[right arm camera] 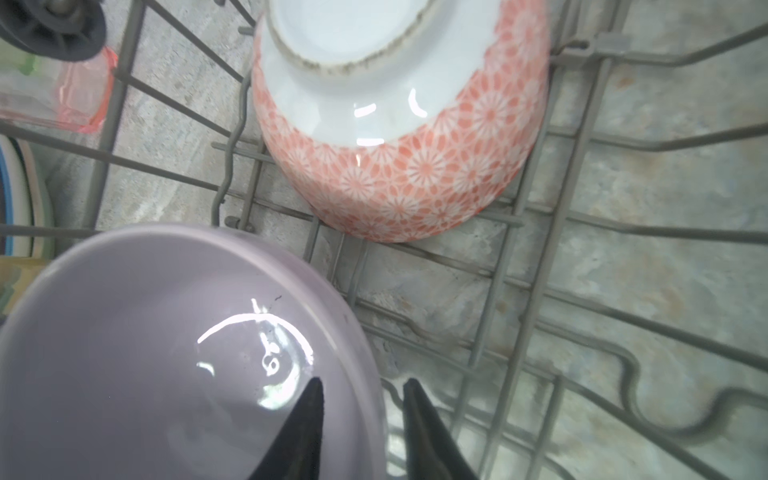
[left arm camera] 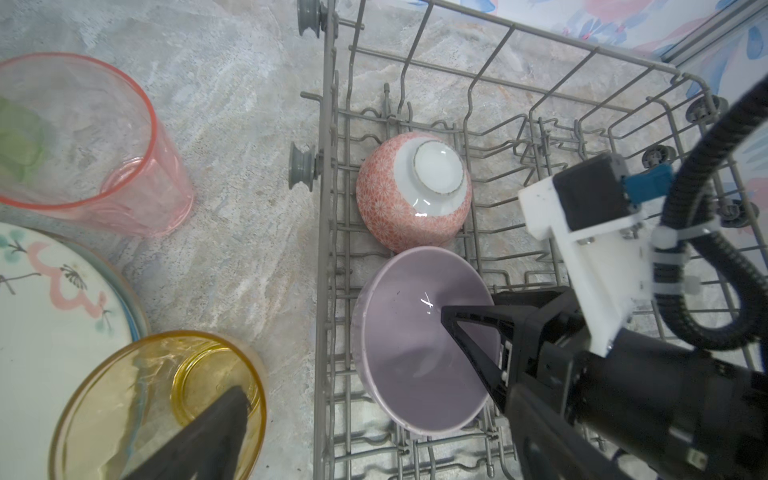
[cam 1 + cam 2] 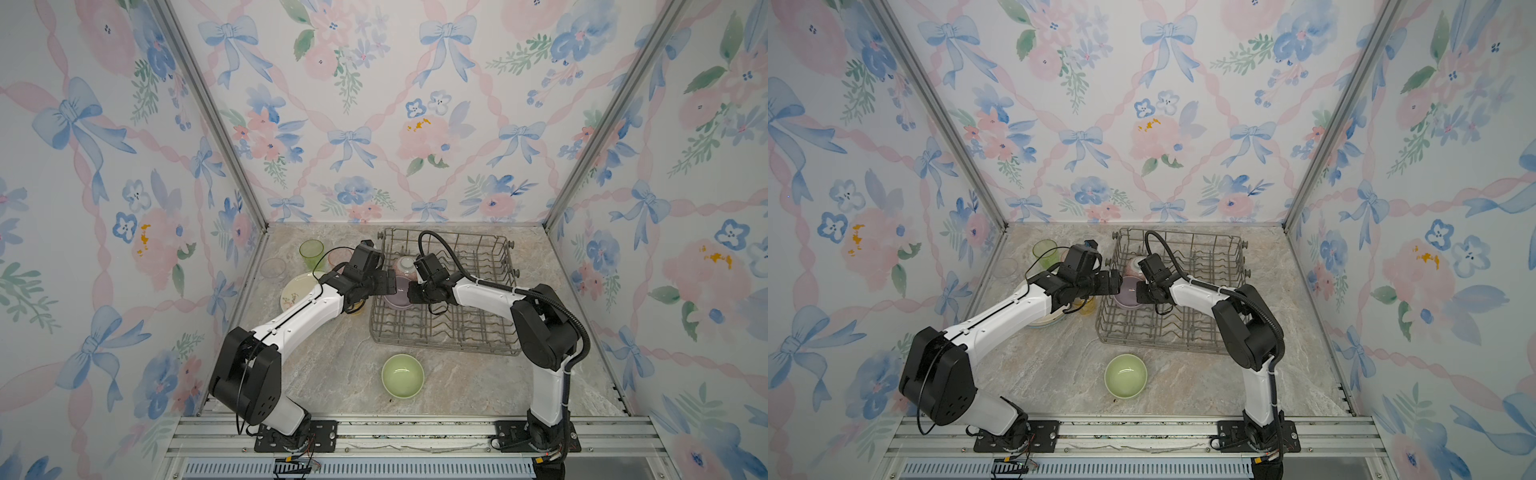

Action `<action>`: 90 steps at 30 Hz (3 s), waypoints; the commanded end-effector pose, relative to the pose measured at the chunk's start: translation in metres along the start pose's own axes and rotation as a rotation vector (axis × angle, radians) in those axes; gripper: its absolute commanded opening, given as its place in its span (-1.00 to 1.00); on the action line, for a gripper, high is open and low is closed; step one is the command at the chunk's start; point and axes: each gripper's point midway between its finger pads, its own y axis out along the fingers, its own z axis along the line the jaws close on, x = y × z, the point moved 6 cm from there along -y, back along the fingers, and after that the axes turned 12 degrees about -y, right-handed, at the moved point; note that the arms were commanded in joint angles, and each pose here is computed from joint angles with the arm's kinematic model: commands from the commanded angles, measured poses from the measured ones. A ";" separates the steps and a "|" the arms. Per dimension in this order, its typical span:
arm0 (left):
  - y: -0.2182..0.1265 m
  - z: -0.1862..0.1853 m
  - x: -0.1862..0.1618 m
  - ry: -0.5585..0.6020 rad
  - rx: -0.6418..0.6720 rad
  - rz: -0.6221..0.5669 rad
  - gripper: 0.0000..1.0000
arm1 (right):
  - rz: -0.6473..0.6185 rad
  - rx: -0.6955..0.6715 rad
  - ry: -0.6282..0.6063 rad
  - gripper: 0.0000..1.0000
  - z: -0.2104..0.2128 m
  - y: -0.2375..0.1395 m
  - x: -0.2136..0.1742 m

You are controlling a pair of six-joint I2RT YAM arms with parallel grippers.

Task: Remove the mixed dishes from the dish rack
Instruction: 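Tilt the lilac bowl up and lift it out of the rack with the right gripper, then carry the lilac bowl toward the robot over the pale green bowl, then lower the lilac bowl onto the pale green bowl and open the right gripper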

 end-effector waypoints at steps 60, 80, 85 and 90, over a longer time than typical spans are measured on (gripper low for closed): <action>-0.074 0.016 0.002 -0.130 -0.082 -0.119 0.96 | 0.118 0.040 -0.390 -1.00 0.111 -0.170 -0.136; -0.073 0.019 0.003 -0.117 -0.064 -0.127 0.96 | 0.191 -0.026 -0.431 -1.00 0.112 -0.137 -0.153; -0.071 0.020 0.002 -0.118 -0.061 -0.122 0.96 | 0.187 -0.047 -0.435 -0.49 0.112 -0.136 -0.152; -0.071 0.020 0.002 -0.117 -0.060 -0.120 0.96 | 0.170 -0.044 -0.432 -0.09 0.112 -0.139 -0.149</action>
